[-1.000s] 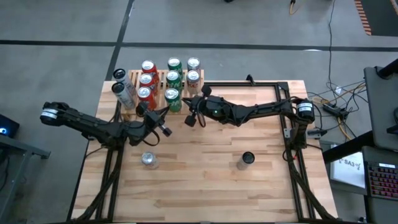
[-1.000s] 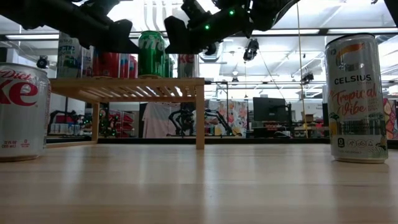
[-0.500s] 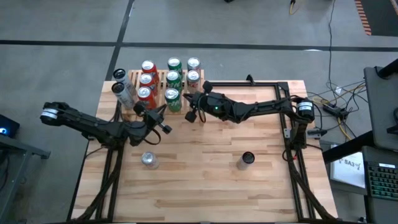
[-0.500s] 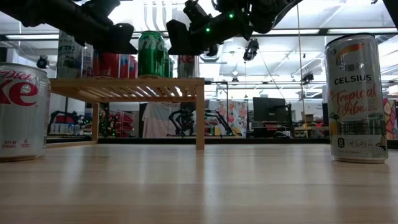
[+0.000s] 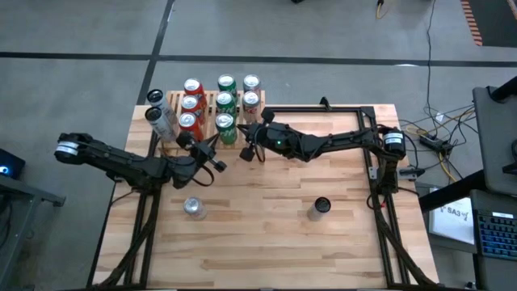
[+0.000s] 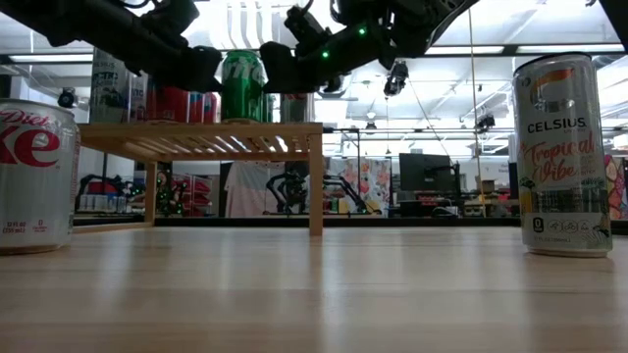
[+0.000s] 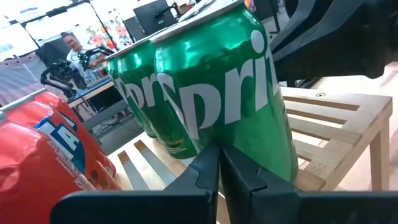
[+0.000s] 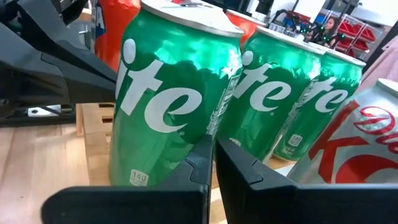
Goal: Place canned beverage on shelf
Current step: Put the green soda can on the shelf aligned with the other green soda can
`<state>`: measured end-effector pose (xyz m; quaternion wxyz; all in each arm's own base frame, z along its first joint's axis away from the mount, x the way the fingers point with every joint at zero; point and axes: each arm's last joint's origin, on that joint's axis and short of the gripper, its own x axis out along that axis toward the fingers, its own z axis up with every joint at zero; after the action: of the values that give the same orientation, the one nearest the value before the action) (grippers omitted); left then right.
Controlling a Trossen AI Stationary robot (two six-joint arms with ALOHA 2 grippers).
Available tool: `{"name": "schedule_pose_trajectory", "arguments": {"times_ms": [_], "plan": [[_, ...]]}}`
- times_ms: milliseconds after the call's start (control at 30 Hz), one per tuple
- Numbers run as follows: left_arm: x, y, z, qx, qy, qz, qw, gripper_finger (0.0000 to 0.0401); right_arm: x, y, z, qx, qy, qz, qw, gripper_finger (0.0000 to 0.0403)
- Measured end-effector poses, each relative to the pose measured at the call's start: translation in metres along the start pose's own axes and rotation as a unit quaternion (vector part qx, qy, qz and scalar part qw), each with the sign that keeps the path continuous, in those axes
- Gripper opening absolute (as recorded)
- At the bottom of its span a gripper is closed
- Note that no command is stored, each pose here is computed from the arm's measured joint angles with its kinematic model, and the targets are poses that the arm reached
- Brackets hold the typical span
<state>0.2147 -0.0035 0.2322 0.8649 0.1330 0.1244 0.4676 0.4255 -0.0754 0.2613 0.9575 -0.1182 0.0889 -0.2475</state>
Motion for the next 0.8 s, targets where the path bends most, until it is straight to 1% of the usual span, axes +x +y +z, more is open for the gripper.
{"name": "schedule_pose_trajectory", "arguments": {"times_ms": [333,467,633,800], "plan": [[0.001,-0.001,0.000,-0.003,0.002,0.008,1.000,0.0000,-0.002,0.007,0.000,-0.012,0.006,0.011,1.000,0.0012],[0.000,0.001,0.000,-0.007,0.004,0.023,1.000,0.0000,-0.003,0.008,-0.001,-0.014,0.011,0.021,1.000,0.0012],[0.000,0.001,0.001,-0.011,0.003,0.022,1.000,0.0000,-0.004,0.010,-0.001,-0.018,0.011,0.024,0.999,0.0012],[-0.001,0.001,0.008,-0.016,-0.002,0.022,1.000,0.0000,-0.004,0.011,-0.001,-0.019,0.012,0.024,0.999,0.0012]]}}
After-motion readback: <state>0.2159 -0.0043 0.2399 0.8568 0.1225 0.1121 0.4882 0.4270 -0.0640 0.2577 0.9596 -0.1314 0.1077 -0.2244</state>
